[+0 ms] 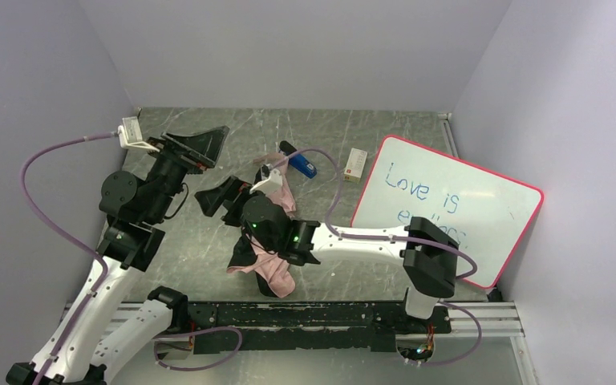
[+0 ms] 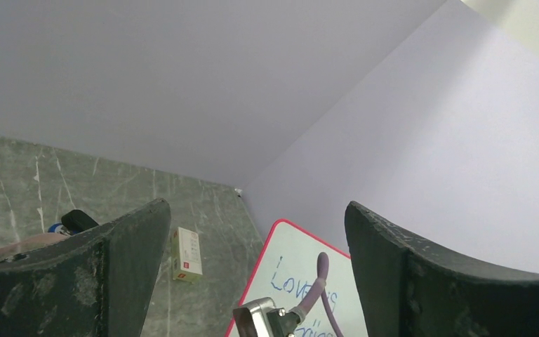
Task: Put away the umbrella
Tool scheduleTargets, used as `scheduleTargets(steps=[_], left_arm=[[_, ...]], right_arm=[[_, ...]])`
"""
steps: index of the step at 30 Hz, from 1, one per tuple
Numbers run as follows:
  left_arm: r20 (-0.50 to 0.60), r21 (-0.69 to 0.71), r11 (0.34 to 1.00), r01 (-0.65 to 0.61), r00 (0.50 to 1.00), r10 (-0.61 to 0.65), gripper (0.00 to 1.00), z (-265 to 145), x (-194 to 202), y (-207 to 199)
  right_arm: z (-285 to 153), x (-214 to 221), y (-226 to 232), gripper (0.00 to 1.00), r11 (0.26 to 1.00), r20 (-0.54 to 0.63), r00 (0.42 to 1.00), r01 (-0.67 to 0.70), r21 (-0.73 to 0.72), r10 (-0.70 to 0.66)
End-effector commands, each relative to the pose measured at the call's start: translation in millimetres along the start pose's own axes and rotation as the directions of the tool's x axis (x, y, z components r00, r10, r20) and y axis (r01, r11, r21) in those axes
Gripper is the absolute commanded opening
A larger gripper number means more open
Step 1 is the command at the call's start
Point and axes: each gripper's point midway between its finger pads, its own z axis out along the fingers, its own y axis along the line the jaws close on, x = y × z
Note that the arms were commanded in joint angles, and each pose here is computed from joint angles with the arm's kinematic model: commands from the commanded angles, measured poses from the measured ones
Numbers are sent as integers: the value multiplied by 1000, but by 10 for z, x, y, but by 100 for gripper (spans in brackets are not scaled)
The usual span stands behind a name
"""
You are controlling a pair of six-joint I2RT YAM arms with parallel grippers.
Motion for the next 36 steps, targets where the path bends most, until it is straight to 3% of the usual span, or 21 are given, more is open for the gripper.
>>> scheduleTargets(steps=[1, 7, 11, 12, 15, 17, 20, 25, 30, 36], left_arm=[[28, 79, 994, -79, 997, 77, 97, -8, -80, -197], [17, 80, 990, -113, 994, 112, 97, 8, -46, -200], [12, 51, 991, -123, 992, 122, 97, 12, -16, -120], [13, 47, 991, -123, 992, 122, 97, 15, -19, -114], [-11, 23, 994, -109, 994, 109, 97, 28, 22, -67], [-10, 6, 995, -99, 995, 99, 97, 19, 40, -19], [16, 27, 996, -86, 996, 86, 97, -5, 41, -21], [16, 71, 994, -80, 997, 79, 97, 104, 37, -109], [-40, 61, 994, -89, 995, 91, 97, 274, 106, -109], [0, 69, 997, -43, 999, 43, 97, 254, 82, -102]], right_arm=[[-14, -12, 178, 100, 993, 10, 997, -79, -89, 80], [-25, 42, 160, 100, 970, -33, 984, -178, -166, 175], [-43, 85, 312, 100, 930, -85, 975, -223, -291, 207], [-31, 103, 295, 98, 926, -100, 969, -246, -288, 226], [-51, 94, 268, 82, 903, -113, 960, -280, -326, 257], [-36, 97, 233, 79, 905, -119, 958, -285, -318, 260], [-23, 82, 215, 83, 919, -112, 966, -257, -299, 233], [-6, -54, 235, 99, 930, -88, 971, -239, -278, 223], [49, -121, 206, 100, 926, -100, 963, -270, -265, 252], [62, -213, 254, 100, 936, -101, 969, -243, -255, 224]])
